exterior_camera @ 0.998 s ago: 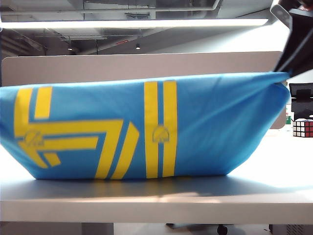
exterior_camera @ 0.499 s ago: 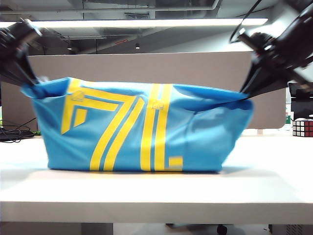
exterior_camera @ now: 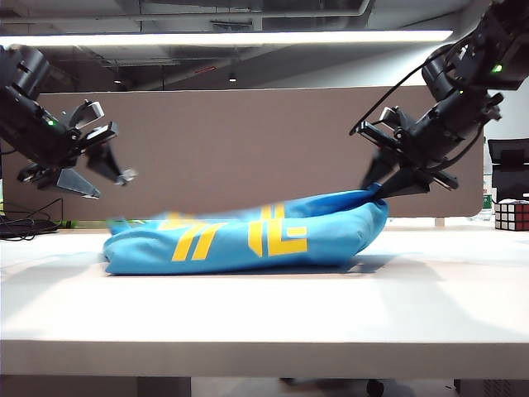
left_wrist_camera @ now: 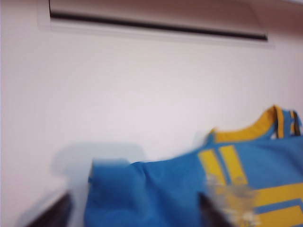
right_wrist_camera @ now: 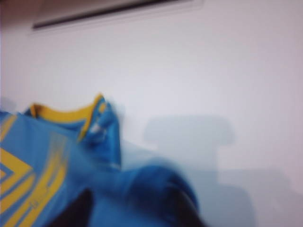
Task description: Fold the bottom side of the soccer jersey horizontally towards the center, about one-third of the way, then fold the sleeve back towards the center, creating a straight line along the edge of the the soccer jersey, and finally fold the bottom of the soccer jersey up towards the top, creating a neat rectangle.
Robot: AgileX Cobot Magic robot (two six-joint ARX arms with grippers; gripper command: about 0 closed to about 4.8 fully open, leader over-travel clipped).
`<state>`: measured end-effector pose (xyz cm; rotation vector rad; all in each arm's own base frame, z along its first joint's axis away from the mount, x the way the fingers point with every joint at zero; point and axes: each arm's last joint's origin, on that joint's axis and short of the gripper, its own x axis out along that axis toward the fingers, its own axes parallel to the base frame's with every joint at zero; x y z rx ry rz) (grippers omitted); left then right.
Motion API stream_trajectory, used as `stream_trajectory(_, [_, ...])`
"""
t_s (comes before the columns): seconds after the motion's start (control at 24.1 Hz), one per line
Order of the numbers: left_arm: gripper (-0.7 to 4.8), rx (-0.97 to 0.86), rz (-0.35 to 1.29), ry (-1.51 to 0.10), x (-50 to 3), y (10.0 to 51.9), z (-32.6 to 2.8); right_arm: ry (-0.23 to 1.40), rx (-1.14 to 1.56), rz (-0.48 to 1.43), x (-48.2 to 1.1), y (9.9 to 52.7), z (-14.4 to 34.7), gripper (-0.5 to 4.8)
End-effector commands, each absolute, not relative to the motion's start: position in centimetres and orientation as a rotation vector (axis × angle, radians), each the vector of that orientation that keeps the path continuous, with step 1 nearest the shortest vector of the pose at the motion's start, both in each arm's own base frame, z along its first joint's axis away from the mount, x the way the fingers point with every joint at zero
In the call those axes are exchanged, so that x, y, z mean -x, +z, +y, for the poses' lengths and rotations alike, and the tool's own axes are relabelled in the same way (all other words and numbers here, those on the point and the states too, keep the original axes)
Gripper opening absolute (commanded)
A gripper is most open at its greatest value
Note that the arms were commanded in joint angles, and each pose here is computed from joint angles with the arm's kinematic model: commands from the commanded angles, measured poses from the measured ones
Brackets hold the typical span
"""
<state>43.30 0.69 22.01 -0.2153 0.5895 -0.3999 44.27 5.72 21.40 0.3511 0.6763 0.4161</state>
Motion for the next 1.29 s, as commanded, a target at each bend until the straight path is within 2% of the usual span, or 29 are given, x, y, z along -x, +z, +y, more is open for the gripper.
stream_trajectory(0.04, [4.08,0.201,0.523,-0.402,-43.6,22.8,1.0,0.452,-0.345,0.566,-44.7,23.2,5.4,3.15])
stream_trajectory(0.25, [3.98,0.224,0.519,-0.468,-42.5,24.7,1.2,0.509,-0.385,0.575,-43.4,25.5,4.9,3.13])
stream_trajectory(0.29, [3.71,0.236,0.522,-0.507,-41.8,25.7,1.1,0.511,-0.376,0.597,-42.4,26.7,4.8,3.01])
stream_trajectory(0.33, [3.06,0.244,0.542,-0.532,-40.9,26.7,1.0,0.52,-0.336,0.616,-41.2,28.0,4.8,2.83])
stream_trajectory(0.42, [2.34,0.237,0.569,-0.572,-39.4,28.0,0.8,0.546,-0.279,0.631,-39.6,29.5,5.1,2.16])
stream_trajectory(0.46, [1.33,0.233,0.582,-0.59,-38.4,28.6,0.7,0.557,-0.249,0.636,-38.8,30.2,5.2,1.87])
stream_trajectory(0.5, [0.08,0.221,0.58,-0.594,-37.4,29.1,0.6,0.565,-0.226,0.641,-37.9,31.0,5.2,1.48])
stream_trajectory(0.58, [-0.09,0.201,0.553,-0.59,-34.9,30.3,0.5,0.588,-0.18,0.62,-35.8,32.6,5.4,0.46])
stream_trajectory(0.67, [-0.06,0.19,0.529,-0.588,-32.3,31.0,0.4,0.6,-0.16,0.57,-33.4,33.8,5.3,-0.06])
stream_trajectory(0.87, [-0.06,0.119,0.43,-0.471,-22.1,31.0,0.1,0.52,-0.114,0.41,-23.9,35.0,4.0,-0.06])
stream_trajectory(1.29, [-0.06,0.125,0.19,-0.301,-10.5,26.9,-1.0,0.395,-0.141,0.304,-13.4,29.2,2.6,-0.06])
